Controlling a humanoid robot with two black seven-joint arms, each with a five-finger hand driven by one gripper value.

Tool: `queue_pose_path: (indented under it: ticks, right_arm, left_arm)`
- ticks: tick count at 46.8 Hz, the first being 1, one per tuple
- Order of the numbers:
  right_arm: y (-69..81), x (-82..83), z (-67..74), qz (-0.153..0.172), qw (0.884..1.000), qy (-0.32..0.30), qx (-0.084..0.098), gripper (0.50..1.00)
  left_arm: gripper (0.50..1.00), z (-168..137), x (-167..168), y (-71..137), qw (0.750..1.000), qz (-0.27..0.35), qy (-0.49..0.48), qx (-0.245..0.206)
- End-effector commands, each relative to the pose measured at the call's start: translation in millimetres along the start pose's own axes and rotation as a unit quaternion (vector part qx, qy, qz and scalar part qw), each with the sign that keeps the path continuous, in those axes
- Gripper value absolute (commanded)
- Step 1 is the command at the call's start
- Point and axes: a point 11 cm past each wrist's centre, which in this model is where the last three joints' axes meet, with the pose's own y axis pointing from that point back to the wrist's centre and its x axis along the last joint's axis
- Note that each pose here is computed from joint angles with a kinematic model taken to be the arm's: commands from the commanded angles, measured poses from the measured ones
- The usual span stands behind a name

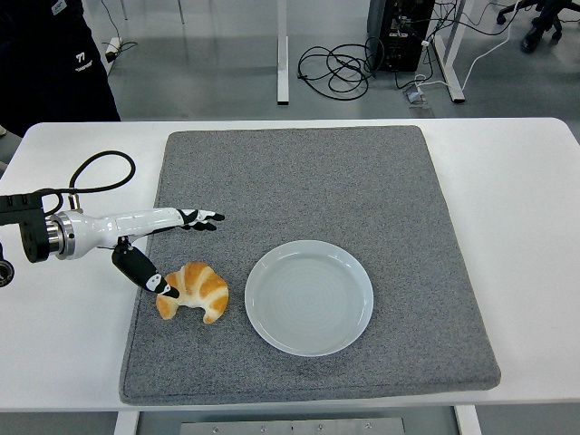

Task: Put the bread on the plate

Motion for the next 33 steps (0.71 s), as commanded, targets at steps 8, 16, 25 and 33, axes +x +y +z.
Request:
queue_pose_path:
  ticks: [8,16,25,33]
  right_arm:
    - [0.0,0.1,0.0,0.001,1.0,0.001,0.0,1.0]
    - [0.0,0.0,0.0,0.0,1.0,0.0,0.0,1.0]
    - [0.4,-0.1,1.8,0.0,1.0,0.001,-0.002,1.0]
    - [0.4,-0.1,1.8,0.0,1.0,0.001,-0.002,1.0]
  left_arm:
    - [0.949,0.2,-4.2,-1.8,1.0,0.005,0.011,-0.008]
    - [0.943,-0.4,-11.7,-2.6,0.999,0.013,0.017,-0.024]
    - [0.939,-3.3,-22.7,-4.8,0.999,0.009,0.016,-0.027]
    - [0.939,-6.9,-27.8,-6.1,1.0,0.01,0.009,-0.025]
